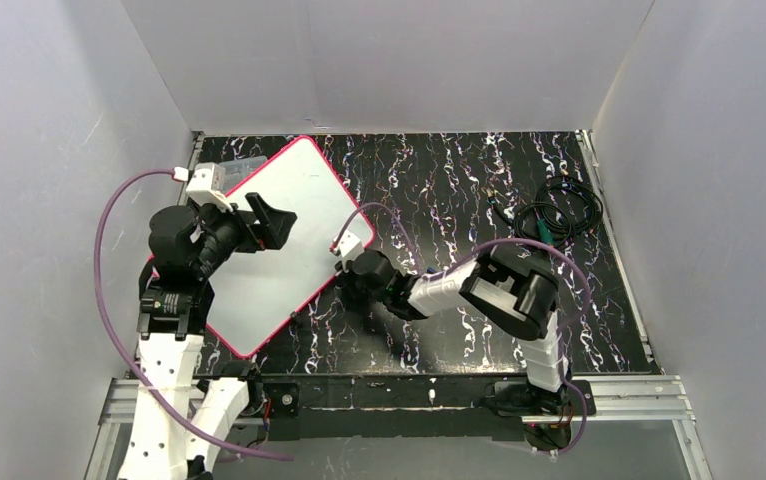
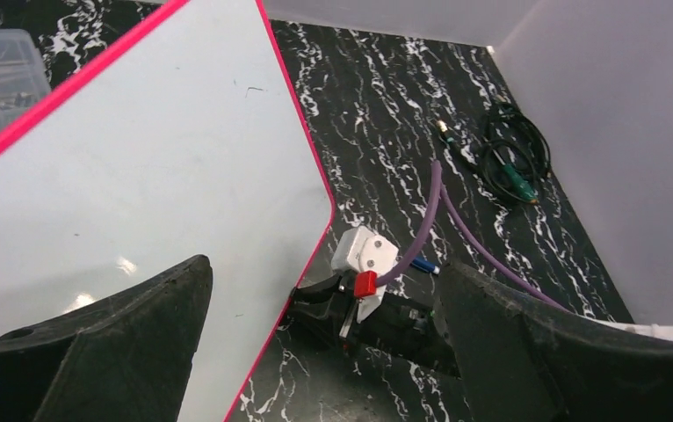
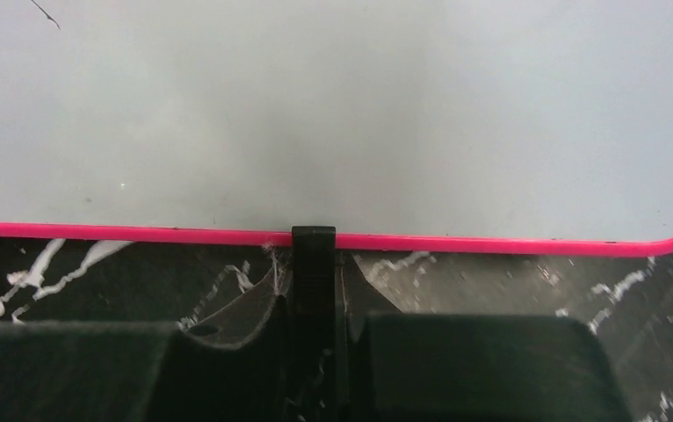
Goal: Write a sentence on the whiteboard
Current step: Move the whiteboard to the center of the board.
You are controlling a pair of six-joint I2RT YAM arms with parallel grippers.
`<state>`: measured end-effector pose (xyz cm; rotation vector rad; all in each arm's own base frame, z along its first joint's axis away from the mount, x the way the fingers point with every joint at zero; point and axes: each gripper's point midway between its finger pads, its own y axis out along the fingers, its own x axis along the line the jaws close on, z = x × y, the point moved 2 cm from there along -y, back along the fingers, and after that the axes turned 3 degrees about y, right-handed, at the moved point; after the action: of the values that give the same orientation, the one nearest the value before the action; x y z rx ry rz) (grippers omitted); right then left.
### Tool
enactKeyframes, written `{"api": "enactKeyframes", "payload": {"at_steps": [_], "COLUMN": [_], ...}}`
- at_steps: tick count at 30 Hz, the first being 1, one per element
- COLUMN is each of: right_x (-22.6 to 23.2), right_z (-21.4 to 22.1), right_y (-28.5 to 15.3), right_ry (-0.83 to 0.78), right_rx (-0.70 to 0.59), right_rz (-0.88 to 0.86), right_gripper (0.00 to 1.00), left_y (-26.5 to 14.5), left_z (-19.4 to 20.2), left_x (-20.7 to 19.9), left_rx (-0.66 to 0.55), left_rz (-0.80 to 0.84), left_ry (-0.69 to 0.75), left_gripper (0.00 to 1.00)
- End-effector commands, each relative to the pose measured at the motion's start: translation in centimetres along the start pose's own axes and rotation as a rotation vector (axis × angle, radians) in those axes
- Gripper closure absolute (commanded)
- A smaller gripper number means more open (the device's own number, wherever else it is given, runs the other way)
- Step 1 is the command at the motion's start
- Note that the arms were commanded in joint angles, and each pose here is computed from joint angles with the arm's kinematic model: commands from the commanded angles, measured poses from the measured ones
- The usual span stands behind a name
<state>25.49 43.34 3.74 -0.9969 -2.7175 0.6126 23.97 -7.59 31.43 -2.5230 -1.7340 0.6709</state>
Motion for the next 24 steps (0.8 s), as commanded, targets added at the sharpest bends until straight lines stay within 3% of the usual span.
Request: {"api": "enactKeyframes", "payload": {"at_steps": [1,24], "right_x": [-5.5,-14.1], "right_z": [3.0,3.8], "right_y": [-2.7,-8.4], "right_ry": [0.012,0.119], "right_rx": [0.104,0.109], "right_rz": [0.180,0.395], "right_gripper": [0.99,0.99], "left_y": [-2.1,-4.4], "left_z": [-1.2,-1.6], "left_x": [-3.0,-4.7], "left_rx": [0.013,0.062], "left_rz": [0.113,0.153], "left_ry": [-0.031,-0.029], "left_gripper": [0.01,0.01]}}
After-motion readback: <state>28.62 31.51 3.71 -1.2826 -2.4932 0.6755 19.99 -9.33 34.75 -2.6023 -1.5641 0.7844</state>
